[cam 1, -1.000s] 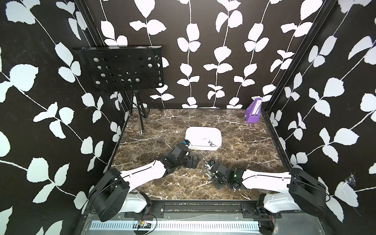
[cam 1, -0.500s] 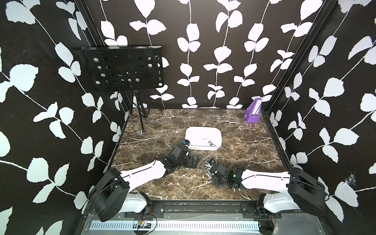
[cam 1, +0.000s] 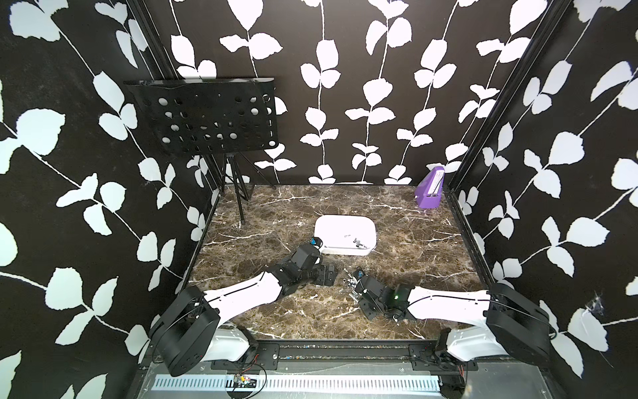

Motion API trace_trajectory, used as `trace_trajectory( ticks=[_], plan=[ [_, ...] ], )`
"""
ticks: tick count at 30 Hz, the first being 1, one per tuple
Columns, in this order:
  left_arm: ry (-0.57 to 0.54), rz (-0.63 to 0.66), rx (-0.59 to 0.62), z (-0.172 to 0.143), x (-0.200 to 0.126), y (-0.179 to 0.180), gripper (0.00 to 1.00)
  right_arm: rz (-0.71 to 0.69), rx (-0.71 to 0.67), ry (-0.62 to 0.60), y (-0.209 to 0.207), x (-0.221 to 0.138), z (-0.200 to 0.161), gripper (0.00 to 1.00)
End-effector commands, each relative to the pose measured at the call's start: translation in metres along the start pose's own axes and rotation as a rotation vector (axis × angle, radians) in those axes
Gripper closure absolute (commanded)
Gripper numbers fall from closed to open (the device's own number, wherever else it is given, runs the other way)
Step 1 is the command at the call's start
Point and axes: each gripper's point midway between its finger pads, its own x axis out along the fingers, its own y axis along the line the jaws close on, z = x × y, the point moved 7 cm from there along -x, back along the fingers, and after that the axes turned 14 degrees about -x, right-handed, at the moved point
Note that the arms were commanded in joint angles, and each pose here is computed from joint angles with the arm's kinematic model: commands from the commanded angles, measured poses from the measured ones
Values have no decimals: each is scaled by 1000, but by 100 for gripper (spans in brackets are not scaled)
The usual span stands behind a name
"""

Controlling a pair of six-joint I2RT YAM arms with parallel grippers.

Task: Put the socket on the desktop into the storage box
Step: Pick up the socket head from the center of the board, then place the socket head in the storage box.

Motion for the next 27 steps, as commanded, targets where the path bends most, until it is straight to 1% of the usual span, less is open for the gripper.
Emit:
trace_trajectory(
  ticks=[1, 11, 19, 27],
  plan=[
    [-28, -26, 1, 6, -6, -8, 7, 2, 4, 10, 1, -1, 4, 68],
    [-29, -26, 0, 6, -7, -9, 7, -18, 3, 49, 2, 8, 7, 68],
    [-32, -26, 1, 7, -8, -9, 7, -48, 3, 78, 0, 11, 4, 74],
    [-35, -24, 1, 7, -8, -8, 7, -79, 14, 84, -4, 8, 0, 78]
  ],
)
